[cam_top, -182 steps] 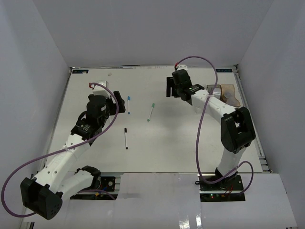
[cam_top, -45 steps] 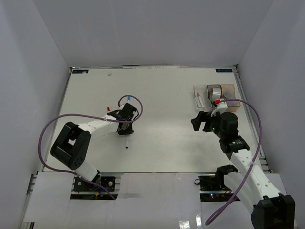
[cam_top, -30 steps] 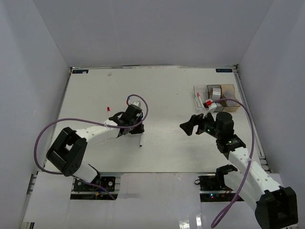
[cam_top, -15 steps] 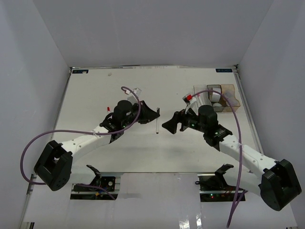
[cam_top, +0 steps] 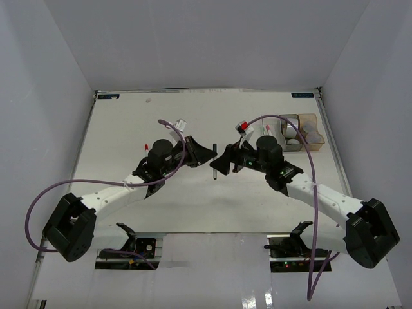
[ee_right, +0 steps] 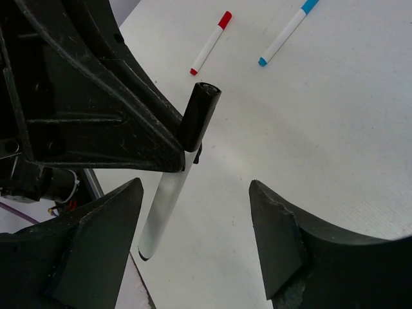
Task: Sort the stationery into containers
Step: Place the pen in the storage box.
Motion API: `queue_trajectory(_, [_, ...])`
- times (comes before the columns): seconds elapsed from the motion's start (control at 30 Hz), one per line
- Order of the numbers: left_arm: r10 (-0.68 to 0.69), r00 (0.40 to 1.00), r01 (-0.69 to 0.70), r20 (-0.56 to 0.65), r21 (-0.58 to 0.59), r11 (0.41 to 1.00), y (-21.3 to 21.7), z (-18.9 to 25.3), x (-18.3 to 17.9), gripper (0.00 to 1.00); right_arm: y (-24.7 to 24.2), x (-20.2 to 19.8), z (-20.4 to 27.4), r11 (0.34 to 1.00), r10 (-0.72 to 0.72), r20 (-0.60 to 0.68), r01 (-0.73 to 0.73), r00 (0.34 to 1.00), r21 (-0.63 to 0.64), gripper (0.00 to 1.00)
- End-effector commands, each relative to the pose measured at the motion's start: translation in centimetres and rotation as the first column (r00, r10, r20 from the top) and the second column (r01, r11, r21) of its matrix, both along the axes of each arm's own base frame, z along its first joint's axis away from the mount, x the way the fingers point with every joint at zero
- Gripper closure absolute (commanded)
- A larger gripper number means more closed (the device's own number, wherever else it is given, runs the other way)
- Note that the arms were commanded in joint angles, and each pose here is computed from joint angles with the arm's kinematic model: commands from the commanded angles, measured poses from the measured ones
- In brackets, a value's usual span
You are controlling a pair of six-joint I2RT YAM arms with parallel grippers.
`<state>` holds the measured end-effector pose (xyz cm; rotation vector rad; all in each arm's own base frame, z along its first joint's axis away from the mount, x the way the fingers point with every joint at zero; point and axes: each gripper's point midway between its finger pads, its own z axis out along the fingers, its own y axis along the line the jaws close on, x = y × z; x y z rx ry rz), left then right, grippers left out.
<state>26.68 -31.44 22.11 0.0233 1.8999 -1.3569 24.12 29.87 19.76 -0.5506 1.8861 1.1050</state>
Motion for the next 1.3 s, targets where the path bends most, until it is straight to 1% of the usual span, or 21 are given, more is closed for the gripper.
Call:
queue_trajectory(0.0, [-0.006, 0.998, 0.009, 0.06, -0.054, 0.999, 0.1, 2.3, -0.4, 0.82, 1.2, 0.7, 3.1, 0.998, 0.005, 0.06, -0.008, 0.998, 0.057, 0.28])
queue_trajectory(0.07, [-0.005, 0.998, 0.008, 0.061, -0.053, 0.999, 0.1, 2.1, -0.4, 0.82, 1.5, 0.5, 3.1, 0.998, 0.017, 0.058, -0.021, 0.998, 0.064, 0.34])
queue_trajectory(0.27, [-0.001, 0.998, 0.004, 0.065, -0.044, 0.999, 0.2, 1.7, -0.3, 0.81, 1.8, 0.3, 3.2, 0.997, 0.034, 0.055, -0.038, 0.998, 0.072, 0.64])
queue_trajectory(0.3, [0.0, 0.998, 0.002, 0.065, -0.042, 0.999, 0.2, 1.5, -0.3, 0.8, 1.7, 0.3, 3.1, 0.997, 0.035, 0.054, -0.038, 0.998, 0.069, 0.72])
queue_trajectory(0.4, [0.008, 0.998, -0.006, 0.062, -0.032, 0.999, 0.3, 1.1, -0.2, 0.72, 1.7, 0.4, 2.7, 0.998, 0.031, 0.047, -0.034, 0.998, 0.05, 0.8])
queue_trajectory(0.43, [0.013, 0.998, -0.011, 0.061, -0.027, 1.0, 0.4, 1.0, -0.1, 0.68, 1.6, 0.5, 2.8, 0.999, 0.026, 0.049, -0.029, 0.998, 0.045, 0.82])
queue_trajectory(0.47, [0.018, 0.998, -0.017, 0.059, -0.021, 1.0, 0.4, 0.9, 0.0, 0.56, 1.5, 0.8, 2.6, 0.999, 0.018, 0.055, -0.019, 0.998, 0.031, 0.83])
queue_trajectory(0.53, [0.028, 0.998, -0.028, 0.058, 0.001, 1.0, 0.7, 0.6, 0.1, 0.45, 1.0, 1.1, 2.0, 1.0, -0.009, 0.051, 0.009, 0.999, -0.001, 0.86])
queue_trajectory(0.57, [0.036, 0.998, -0.037, 0.056, 0.009, 0.999, 0.8, 0.5, 0.2, 0.31, 0.6, 2.0, 2.0, 0.998, -0.057, 0.06, 0.058, 0.997, -0.023, 0.87])
queue_trajectory(0.63, [0.069, 0.996, -0.072, 0.056, 0.049, 0.996, 1.4, 0.5, 0.7, 0.21, -0.6, 2.7, 0.3, 0.988, -0.105, 0.045, 0.109, 0.993, -0.112, 0.91])
queue_trajectory(0.67, [0.08, 0.995, -0.084, 0.064, 0.06, 0.995, 1.6, 0.7, 0.8, 0.14, -1.6, 4.2, 0.3, 0.974, -0.173, 0.054, 0.179, 0.983, -0.142, 0.92])
queue_trajectory(0.73, [0.127, 0.991, -0.132, 0.049, 0.12, 0.984, 2.8, 0.2, 1.6, 0.09, -3.0, 5.5, -1.1, 0.949, -0.226, 0.044, 0.23, 0.973, -0.215, 0.92])
queue_trajectory(0.77, [0.143, 0.987, -0.15, 0.072, 0.117, 0.982, 3.2, 1.6, 1.9, 0.07, -4.7, 6.5, -2.1, 0.919, -0.288, 0.033, 0.286, 0.957, -0.27, 0.92])
queue_trajectory(0.8, [0.159, 0.986, -0.165, 0.049, 0.16, 0.973, 4.0, 1.0, 1.9, 0.05, -5.6, 7.3, -2.1, 0.902, -0.317, 0.037, 0.313, 0.948, -0.297, 0.92])
queue_trajectory(0.87, [0.217, 0.974, -0.225, 0.061, 0.215, 0.95, 6.2, 1.8, 3.0, 0.04, -8.3, 9.0, -3.6, 0.856, -0.377, 0.024, 0.358, 0.926, -0.374, 0.92])
queue_trajectory(0.93, [0.284, 0.957, -0.289, 0.062, 0.28, 0.915, 9.4, 1.7, 4.5, 0.02, -10.7, 11.2, -3.4, 0.822, -0.424, 0.042, 0.404, 0.905, -0.401, 0.92])
queue_trajectory(1.0, [0.325, 0.944, -0.32, 0.047, 0.355, 0.878, 12.1, 1.7, 5.4, 0.02, -13.0, 12.7, -4.5, 0.76, -0.484, 0.05, 0.448, 0.874, -0.47, 0.92])
queue_trajectory(1.03, [0.373, 0.927, -0.36, 0.045, 0.392, 0.847, 14.3, 1.4, 6.3, 0.02, -13.8, 14.1, -3.3, 0.738, -0.508, 0.081, 0.482, 0.857, -0.472, 0.92])
queue_trajectory(1.07, [0.371, 0.928, -0.35, 0.046, 0.456, 0.818, 15.6, 0.5, 6.3, 0.02, -15.6, 15.2, -3.2, 0.687, -0.543, 0.115, 0.519, 0.832, -0.508, 0.92])
queue_trajectory(1.13, [0.401, 0.914, -0.371, 0.055, 0.511, 0.775, 18.2, -0.1, 7.2, 0.02, -17.3, 17.2, -3.0, 0.63, -0.57, 0.15, 0.547, 0.808, -0.552, 0.92])
queue_trajectory(1.27, [0.466, 0.883, -0.414, 0.056, 0.558, 0.719, 20.8, -2.6, 7.1, 0.02, -20.0, 20.3, -3.7, 0.531, -0.612, 0.191, 0.578, 0.767, -0.62, 0.92])
